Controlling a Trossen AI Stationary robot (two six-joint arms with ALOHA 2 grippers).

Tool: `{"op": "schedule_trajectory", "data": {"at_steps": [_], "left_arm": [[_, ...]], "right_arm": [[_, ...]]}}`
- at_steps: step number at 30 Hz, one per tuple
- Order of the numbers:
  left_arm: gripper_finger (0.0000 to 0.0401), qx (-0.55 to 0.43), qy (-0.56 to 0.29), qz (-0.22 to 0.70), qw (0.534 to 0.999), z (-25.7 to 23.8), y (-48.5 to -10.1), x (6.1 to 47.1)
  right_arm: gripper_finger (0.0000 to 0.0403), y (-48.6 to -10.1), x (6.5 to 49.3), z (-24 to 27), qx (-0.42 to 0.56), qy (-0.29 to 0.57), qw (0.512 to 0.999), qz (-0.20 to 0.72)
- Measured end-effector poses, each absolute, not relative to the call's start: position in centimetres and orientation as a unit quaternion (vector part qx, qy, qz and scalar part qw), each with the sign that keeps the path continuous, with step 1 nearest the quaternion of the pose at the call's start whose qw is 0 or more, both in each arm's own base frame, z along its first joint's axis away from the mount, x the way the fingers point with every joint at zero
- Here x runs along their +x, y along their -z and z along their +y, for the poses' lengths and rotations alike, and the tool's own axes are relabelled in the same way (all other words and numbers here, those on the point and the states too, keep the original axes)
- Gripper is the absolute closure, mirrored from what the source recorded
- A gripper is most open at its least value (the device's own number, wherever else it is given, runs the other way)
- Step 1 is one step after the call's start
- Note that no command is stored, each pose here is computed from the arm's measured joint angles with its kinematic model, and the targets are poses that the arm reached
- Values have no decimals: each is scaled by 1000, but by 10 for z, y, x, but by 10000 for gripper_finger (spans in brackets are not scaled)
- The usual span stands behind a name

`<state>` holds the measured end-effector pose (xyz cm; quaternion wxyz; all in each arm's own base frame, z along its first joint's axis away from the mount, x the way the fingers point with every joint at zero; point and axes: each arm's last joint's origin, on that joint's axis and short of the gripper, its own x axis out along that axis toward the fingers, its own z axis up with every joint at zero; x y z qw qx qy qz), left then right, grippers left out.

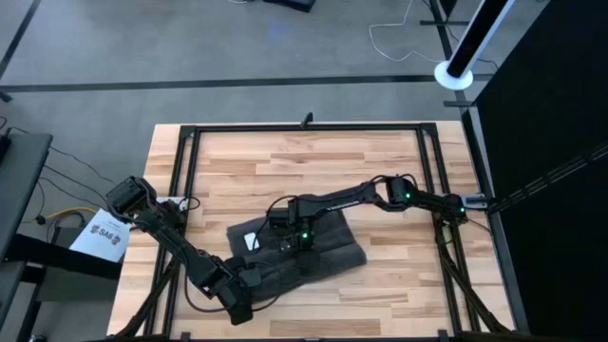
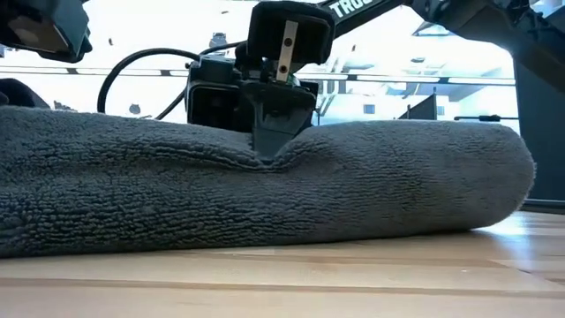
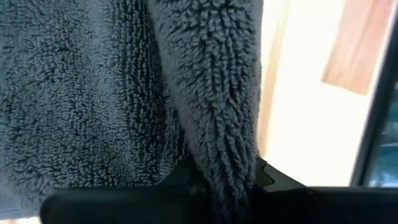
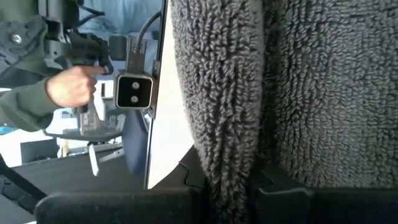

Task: Roll towel
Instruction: Roll the black towel

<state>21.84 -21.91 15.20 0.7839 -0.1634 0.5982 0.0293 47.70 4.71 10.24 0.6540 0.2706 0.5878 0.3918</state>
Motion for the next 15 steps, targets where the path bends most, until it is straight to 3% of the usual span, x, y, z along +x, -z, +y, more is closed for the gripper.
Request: {"op": "schedule_trajectory", "data": {"at_steps": [6,15], "left_arm": [[379,-172,-64,610,771,-215,-150,215],[248,-212,-92,646,727,-211,-169,213]], "right_arm": [[379,-101,481,46,267,-387,666,579],[379,-100,481,48,257,-383,670,581]]}}
